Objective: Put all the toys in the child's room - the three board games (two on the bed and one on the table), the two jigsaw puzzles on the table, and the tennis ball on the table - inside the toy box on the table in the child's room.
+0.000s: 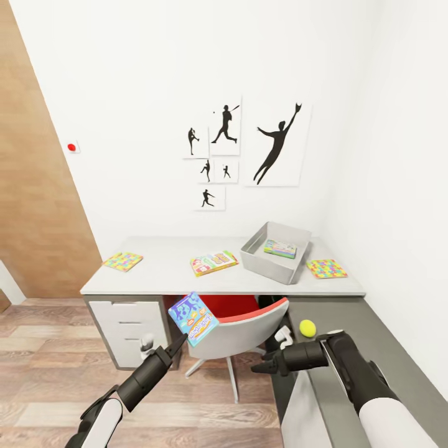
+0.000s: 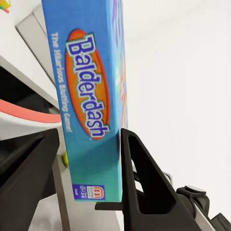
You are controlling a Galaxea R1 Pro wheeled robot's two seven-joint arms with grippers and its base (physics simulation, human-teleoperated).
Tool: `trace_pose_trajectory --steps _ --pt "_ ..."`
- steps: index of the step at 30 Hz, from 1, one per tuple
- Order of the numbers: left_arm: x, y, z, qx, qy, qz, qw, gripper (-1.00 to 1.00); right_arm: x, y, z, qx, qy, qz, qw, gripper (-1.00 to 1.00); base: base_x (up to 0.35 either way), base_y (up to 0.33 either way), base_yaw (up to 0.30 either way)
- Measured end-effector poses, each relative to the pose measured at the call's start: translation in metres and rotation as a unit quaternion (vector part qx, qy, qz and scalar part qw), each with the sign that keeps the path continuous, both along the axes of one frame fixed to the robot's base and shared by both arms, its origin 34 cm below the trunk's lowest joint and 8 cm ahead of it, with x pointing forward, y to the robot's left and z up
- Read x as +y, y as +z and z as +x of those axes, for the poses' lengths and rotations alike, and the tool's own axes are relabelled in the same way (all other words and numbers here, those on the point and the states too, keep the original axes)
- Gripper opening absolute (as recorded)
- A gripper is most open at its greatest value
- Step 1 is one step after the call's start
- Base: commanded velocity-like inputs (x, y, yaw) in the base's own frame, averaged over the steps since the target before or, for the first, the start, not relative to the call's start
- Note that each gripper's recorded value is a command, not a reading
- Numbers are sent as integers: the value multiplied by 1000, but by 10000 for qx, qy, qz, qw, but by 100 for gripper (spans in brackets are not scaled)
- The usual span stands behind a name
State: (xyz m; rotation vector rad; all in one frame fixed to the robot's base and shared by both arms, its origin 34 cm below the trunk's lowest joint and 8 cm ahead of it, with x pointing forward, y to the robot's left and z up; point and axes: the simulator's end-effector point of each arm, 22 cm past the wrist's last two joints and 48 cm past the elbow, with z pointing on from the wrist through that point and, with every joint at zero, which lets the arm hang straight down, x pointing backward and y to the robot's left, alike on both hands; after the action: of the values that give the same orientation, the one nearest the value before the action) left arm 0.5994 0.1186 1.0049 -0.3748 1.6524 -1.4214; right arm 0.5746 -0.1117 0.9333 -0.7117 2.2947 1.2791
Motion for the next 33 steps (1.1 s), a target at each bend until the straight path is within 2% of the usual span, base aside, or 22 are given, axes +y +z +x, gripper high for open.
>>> trace_pose_trajectory --steps 11,33 --pt "0 1 0 -9 -2 -1 10000 -100 0 0 0 -4 -1 -3 10000 100 85 99 0" --pt "0 1 0 -14 -5 10 10000 -100 -1 0 0 -12 0 -4 10000 100 235 191 0"
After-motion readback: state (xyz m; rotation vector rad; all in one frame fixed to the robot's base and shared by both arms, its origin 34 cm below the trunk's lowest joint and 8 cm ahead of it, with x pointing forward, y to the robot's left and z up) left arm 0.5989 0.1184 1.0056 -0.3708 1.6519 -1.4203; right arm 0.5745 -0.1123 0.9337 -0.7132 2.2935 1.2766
